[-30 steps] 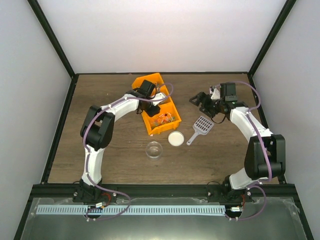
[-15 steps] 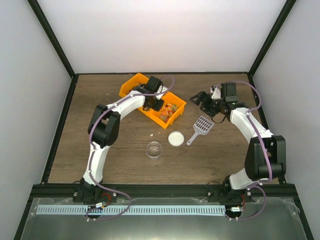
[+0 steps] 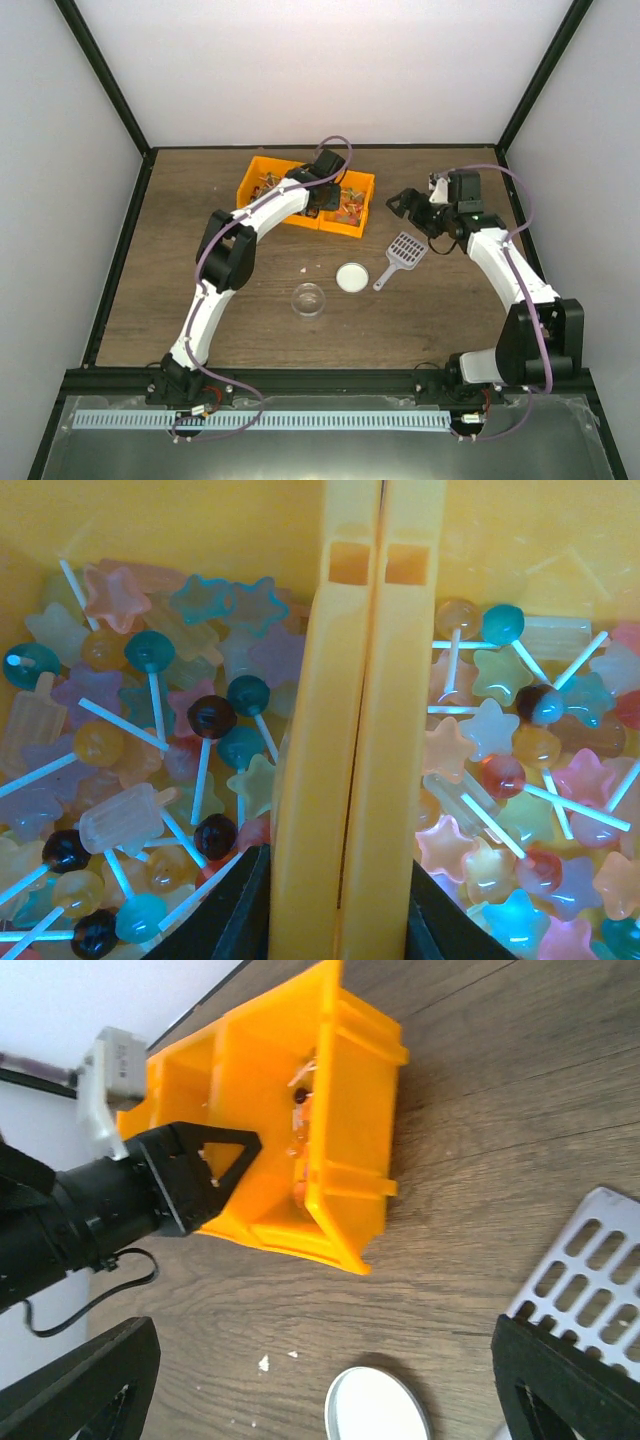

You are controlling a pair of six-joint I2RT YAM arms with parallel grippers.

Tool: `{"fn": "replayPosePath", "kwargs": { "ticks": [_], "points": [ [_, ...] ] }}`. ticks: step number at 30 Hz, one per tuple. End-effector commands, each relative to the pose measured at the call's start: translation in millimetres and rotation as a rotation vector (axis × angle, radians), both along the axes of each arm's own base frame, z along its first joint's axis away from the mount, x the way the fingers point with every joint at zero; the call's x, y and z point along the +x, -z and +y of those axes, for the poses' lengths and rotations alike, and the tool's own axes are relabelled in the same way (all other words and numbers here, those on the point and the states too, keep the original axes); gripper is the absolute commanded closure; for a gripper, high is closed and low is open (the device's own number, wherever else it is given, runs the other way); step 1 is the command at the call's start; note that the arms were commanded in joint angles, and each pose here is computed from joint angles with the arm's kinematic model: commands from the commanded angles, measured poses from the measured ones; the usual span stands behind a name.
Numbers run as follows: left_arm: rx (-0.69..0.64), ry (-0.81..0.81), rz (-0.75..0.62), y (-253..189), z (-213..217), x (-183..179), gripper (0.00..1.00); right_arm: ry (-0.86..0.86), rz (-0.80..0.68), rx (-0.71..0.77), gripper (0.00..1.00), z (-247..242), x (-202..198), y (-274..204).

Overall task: Pack the candies
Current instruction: Move the storage box to the center of the board.

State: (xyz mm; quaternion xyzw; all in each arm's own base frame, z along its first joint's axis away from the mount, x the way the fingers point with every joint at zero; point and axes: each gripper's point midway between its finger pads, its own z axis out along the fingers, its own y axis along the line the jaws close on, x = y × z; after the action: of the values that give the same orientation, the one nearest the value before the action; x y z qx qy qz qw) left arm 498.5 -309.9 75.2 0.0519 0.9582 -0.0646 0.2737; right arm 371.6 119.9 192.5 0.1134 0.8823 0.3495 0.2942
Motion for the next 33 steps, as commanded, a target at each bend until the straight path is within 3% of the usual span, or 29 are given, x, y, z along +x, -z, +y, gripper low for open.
{"fn": "replayPosePath", "kwargs": {
  "ticks": [1,5,8,11,13,15,18,20,23,25,26,28,30,31,33],
  "points": [
    [-0.190,-0.240,0.074,2.0,-14.9,-2.7,0.95,0.046,-0.027,-0.127,0.08,-18.0,-7.7,-3.7],
    [-0.225,-0.275,0.113,7.8,-22.1,-11.0,0.95,0.120,-0.038,-0.243,0.09,-38.7,-8.0,-3.3],
    [-0.245,-0.277,0.138,12.6,-29.9,-20.2,0.95,0.180,-0.003,-0.247,0.11,-46.8,-8.9,5.7],
    [-0.257,-0.263,0.135,9.3,-41.5,-27.0,0.93,0.242,0.097,-0.124,0.38,-54.6,-14.3,33.7],
    [-0.259,-0.250,0.132,5.9,-49.8,-32.5,0.87,0.196,0.101,0.035,0.52,-49.7,-17.5,41.4],
    [-0.258,-0.237,0.131,3.7,-55.1,-37.0,0.83,0.187,0.077,0.092,0.61,-52.6,-20.9,44.0],
    [-0.235,-0.210,0.130,4.2,-55.2,-43.3,0.75,0.216,0.013,0.038,0.58,-62.2,-19.1,31.2],
    [-0.208,-0.195,0.102,-2.8,-50.5,-46.7,0.67,0.233,-0.034,0.005,0.49,-67.0,-18.0,17.1],
    [-0.195,-0.161,0.072,-10.5,-46.0,-51.5,0.42,0.248,-0.133,-0.045,0.31,-71.6,-18.0,-6.4],
    [-0.178,-0.149,0.063,-16.1,-40.8,-55.3,0.23,0.235,-0.180,-0.074,0.27,-71.8,-18.2,-9.8],
    [-0.166,-0.146,0.059,-19.8,-36.8,-57.8,0.17,0.256,-0.155,-0.081,0.30,-75.7,-18.4,-2.6],
    [-0.145,-0.142,0.014,-35.6,-27.3,-61.6,0.02,0.250,-0.065,-0.051,0.57,-78.7,-17.4,19.6],
    [-0.139,-0.129,-0.068,-62.5,-17.5,-64.8,0.00,0.198,0.027,-0.013,0.63,-72.6,-16.0,40.3],
    [-0.134,-0.124,-0.110,-75.2,-12.0,-67.5,0.00,0.186,0.043,-0.018,0.56,-69.9,-15.1,46.2],
    [-0.138,-0.118,-0.188,-101.4,0.7,-74.9,0.00,0.178,-0.002,-0.090,0.34,-58.9,-14.0,39.4]
  ]
}}
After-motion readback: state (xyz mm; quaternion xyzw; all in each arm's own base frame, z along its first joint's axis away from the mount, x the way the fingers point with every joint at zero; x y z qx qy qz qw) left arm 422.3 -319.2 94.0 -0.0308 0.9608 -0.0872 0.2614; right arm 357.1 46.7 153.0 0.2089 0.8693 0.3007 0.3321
